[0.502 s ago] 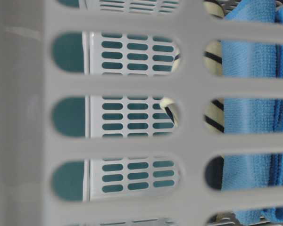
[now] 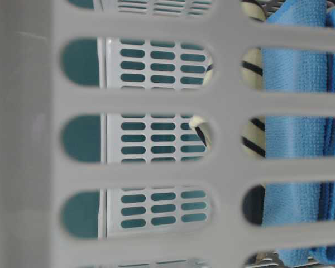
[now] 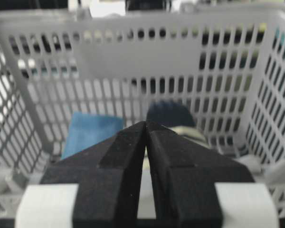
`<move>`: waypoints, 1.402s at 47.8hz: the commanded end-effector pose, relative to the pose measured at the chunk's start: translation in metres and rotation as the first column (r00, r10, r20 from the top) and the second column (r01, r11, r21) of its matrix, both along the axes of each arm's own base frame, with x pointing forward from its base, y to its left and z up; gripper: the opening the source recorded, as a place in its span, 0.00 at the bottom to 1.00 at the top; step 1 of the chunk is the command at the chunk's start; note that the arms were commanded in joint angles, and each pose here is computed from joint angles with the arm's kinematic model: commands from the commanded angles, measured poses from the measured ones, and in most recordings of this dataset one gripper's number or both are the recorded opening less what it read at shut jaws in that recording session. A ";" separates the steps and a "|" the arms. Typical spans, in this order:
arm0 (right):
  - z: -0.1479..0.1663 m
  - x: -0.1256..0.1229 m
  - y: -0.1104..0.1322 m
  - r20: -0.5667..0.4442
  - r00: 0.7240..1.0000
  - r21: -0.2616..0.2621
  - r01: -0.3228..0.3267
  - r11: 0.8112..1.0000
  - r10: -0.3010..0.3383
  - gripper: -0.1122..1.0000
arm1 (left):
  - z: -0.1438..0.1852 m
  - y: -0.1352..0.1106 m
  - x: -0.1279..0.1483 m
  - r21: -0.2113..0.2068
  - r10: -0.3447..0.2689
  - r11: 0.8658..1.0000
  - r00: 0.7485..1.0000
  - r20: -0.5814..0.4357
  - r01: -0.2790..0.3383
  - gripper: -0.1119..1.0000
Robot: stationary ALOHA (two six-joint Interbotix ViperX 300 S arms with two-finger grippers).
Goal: Pick up the blue cloth from the shopping basket with the left arm.
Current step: 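Move the left gripper over the basket toward the blue cloth, then lower the open left gripper onto the blue cloth and close it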
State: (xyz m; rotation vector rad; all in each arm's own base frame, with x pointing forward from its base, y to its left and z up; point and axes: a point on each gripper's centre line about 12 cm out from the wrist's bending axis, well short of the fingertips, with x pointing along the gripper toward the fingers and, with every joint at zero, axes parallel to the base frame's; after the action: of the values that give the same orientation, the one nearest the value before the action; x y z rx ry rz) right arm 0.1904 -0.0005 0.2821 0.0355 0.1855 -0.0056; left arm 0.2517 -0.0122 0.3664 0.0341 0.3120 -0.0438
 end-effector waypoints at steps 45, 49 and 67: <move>0.026 -0.014 0.001 0.015 1.000 -0.001 -0.007 1.000 0.007 0.79 | -0.063 -0.057 0.192 -0.055 -0.016 0.998 0.833 -0.552 -0.017 0.92; 0.025 -0.014 0.001 0.014 1.000 -0.001 -0.007 1.000 0.007 0.79 | -0.082 -0.066 0.199 -0.052 -0.024 0.999 0.811 -0.584 -0.008 0.90; 0.021 -0.015 0.001 0.008 1.000 -0.001 -0.007 1.000 0.007 0.79 | -0.146 -0.073 0.207 -0.027 -0.017 1.000 0.727 -0.687 -0.002 0.90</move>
State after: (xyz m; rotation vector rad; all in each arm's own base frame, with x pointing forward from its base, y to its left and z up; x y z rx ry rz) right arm 0.1736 0.0003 0.2994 0.0336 0.1918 -0.0009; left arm 0.4574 -0.0874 0.2250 -0.0132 1.0645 -0.0726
